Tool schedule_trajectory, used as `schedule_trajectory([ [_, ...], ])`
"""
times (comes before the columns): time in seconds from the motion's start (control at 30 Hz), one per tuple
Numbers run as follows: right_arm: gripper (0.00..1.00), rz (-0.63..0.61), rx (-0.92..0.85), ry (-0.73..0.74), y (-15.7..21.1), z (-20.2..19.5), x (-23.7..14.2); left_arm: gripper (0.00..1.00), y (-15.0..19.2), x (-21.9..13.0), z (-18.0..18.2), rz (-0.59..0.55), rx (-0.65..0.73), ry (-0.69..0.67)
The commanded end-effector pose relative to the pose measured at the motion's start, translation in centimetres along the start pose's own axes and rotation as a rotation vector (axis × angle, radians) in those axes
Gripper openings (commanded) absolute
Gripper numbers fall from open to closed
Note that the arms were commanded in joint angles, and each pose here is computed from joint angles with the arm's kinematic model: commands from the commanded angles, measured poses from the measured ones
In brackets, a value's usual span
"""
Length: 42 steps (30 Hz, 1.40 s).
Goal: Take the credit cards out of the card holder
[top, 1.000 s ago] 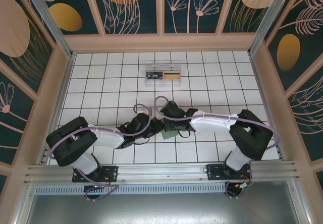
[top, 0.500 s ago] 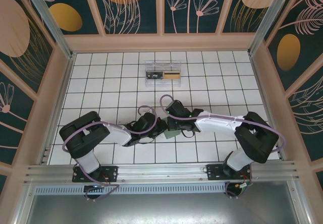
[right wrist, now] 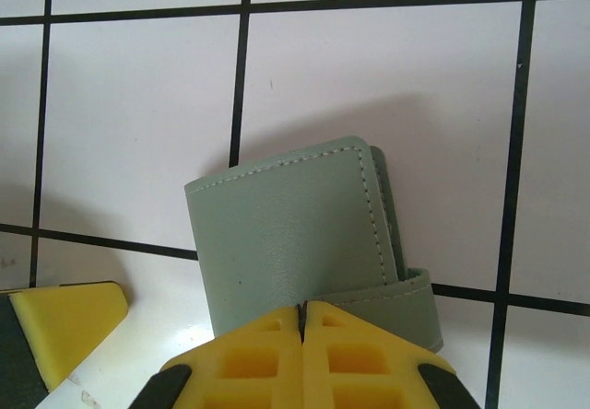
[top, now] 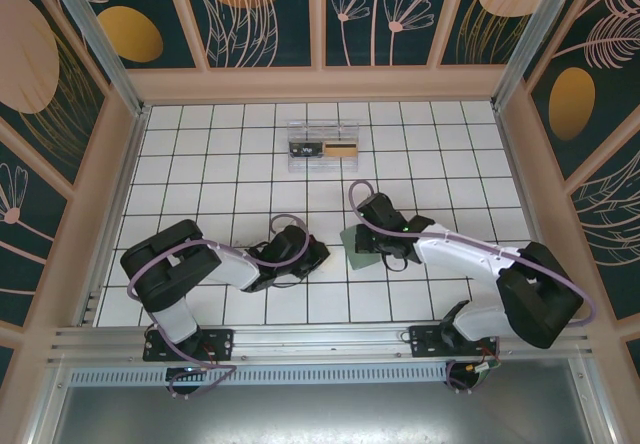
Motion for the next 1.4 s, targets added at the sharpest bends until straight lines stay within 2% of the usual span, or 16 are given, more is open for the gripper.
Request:
schedule_trajectory([
  [0.0, 0.0, 0.007, 0.032, -0.08, 0.4, 0.9, 0.0, 0.0, -0.5, -0.3, 2.9, -0.025, 0.055, -0.151],
  [0.07, 0.0, 0.01, 0.064, -0.142, 0.4, 1.8, 0.1, 0.01, -1.0, -1.1, 1.1, -0.052, 0.101, -0.114],
  [0.17, 0.0, 0.016, 0.104, -0.213, 0.4, 3.0, 0.4, 0.09, -1.7, -2.6, -1.0, -0.102, 0.171, -0.084],
  [0.3, 0.0, 0.005, 0.11, -0.232, 0.0, 4.1, 0.3, 0.11, -2.1, -4.0, -3.7, -0.137, 0.229, -0.013],
  [0.47, 0.0, 0.01, 0.101, -0.243, -0.2, 5.2, 0.4, 0.12, -0.8, -3.1, -6.2, -0.058, 0.22, 0.128],
  [0.67, 0.0, 0.031, 0.092, -0.22, 0.5, 4.9, 1.2, 0.11, 0.0, -0.3, -5.8, 0.007, 0.181, 0.124],
  [0.77, 0.0, 0.037, 0.092, -0.214, 0.7, 4.8, 1.4, 0.09, 0.4, 1.1, -3.8, 0.038, 0.141, 0.071],
  [0.93, 0.0, 0.038, 0.082, -0.189, 0.9, 4.2, 1.6, 0.0, 0.5, 2.8, 3.3, 0.053, 0.061, -0.232],
  [1.17, 0.0, 0.048, 0.09, -0.125, 1.4, 2.2, 1.7, 0.0, 1.3, 2.9, 9.4, 0.118, -0.096, -0.367],
  [1.37, 0.0, 0.022, 0.116, 0.007, 1.3, -1.3, 1.0, 0.0, 1.2, 2.2, 11.3, 0.123, -0.112, -0.424],
])
Point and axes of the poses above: each hand's point on the last joint's axis, 136 mm out from that joint toward the fingers, its own x axis out along the fingers, its own z axis along the line the jaws close on, y = z × x, the point moved 2 cm from there along -x, back along the fingers, and after that the axes turned 4 degrees about -x, right-handed, at the moved point
